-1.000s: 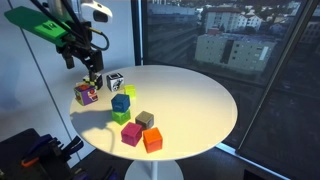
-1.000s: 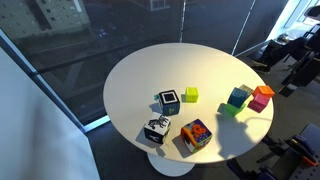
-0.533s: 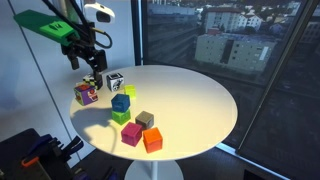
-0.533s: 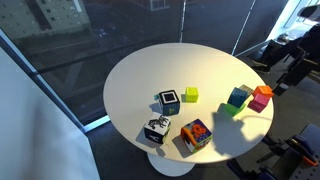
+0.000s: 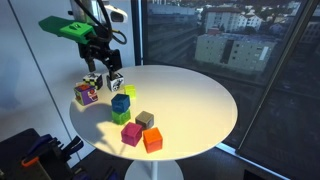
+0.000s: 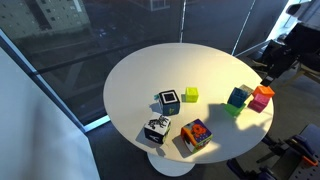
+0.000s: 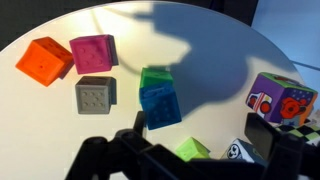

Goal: Pick up the blue block and put it on the table

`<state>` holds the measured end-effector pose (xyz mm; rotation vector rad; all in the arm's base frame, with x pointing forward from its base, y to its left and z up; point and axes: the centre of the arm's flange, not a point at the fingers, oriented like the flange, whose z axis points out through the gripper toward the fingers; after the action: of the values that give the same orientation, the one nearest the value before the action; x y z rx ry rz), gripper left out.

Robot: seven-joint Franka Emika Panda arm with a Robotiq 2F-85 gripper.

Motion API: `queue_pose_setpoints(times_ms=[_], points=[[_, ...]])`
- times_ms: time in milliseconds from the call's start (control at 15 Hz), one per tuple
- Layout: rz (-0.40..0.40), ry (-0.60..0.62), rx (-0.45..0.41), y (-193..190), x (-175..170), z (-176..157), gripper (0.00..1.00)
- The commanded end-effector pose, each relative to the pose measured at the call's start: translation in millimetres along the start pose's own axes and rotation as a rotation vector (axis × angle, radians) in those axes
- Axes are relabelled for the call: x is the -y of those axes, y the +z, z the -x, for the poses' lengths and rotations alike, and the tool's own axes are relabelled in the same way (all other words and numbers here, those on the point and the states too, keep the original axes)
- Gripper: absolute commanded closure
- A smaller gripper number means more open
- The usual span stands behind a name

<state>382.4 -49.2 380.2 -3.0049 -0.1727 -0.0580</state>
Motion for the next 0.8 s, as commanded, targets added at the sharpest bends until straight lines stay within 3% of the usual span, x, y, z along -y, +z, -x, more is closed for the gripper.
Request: queue_pose_setpoints(times_ms=[0, 733], points=[[0.07, 0.029, 0.019, 10.8, -16.1, -20.8, 0.0], [0.167, 0.031, 0.047, 79.9, -29.6, -37.5, 0.0]])
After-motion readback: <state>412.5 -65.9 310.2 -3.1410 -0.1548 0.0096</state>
